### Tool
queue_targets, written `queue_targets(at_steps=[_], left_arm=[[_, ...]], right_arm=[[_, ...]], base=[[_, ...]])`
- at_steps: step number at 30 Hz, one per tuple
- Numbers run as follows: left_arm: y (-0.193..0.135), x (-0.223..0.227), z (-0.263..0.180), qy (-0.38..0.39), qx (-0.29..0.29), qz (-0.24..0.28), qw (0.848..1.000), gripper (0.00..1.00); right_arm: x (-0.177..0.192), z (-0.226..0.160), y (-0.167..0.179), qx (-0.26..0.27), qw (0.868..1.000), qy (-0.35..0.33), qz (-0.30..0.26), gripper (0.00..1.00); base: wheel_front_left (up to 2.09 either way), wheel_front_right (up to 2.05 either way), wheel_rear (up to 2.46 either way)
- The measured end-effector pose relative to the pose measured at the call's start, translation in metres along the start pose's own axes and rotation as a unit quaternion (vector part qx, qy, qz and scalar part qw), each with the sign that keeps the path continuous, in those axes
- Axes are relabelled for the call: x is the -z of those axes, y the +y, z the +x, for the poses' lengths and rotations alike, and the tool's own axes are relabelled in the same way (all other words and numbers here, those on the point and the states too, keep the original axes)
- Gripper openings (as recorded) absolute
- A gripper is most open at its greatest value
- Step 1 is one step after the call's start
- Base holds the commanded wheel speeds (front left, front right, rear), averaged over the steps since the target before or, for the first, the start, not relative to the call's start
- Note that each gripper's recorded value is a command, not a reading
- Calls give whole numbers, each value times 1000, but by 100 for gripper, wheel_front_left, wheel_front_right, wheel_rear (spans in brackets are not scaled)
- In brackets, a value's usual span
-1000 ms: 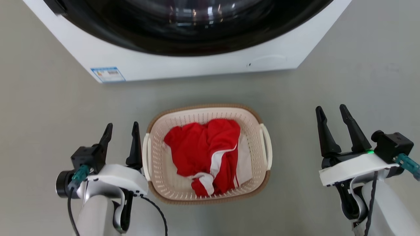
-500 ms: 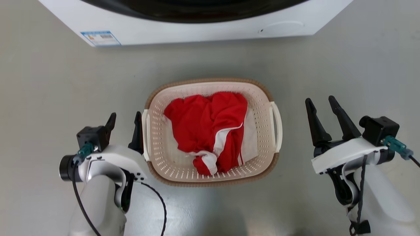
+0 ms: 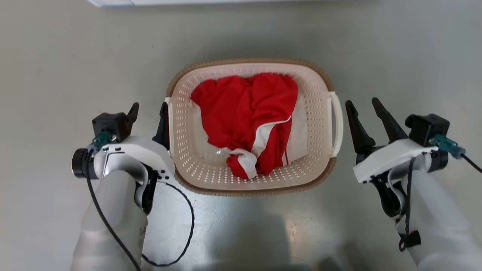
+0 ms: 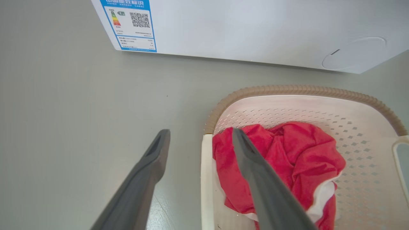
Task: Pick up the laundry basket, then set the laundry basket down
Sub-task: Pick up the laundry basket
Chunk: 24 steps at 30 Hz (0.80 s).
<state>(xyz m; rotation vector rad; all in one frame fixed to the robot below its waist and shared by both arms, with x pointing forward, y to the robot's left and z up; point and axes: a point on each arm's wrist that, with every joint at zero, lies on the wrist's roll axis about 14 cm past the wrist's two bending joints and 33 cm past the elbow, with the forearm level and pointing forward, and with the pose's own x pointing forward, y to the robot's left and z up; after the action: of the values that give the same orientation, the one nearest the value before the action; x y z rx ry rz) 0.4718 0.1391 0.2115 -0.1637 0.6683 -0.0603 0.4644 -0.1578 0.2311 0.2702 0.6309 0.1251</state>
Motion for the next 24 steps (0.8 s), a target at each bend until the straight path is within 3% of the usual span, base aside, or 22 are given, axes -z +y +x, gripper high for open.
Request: queue_targets(at_steps=[18,24], left_arm=[[4,61,28,88,2,-5,996,100],[4,77,34,112,2,-22,993,100]], right_arm=[[73,31,0,-12,994,108,-1,100],[81,43,-3,-7,993,117,14,100]], base=[[0,0,0],[0,0,0]])
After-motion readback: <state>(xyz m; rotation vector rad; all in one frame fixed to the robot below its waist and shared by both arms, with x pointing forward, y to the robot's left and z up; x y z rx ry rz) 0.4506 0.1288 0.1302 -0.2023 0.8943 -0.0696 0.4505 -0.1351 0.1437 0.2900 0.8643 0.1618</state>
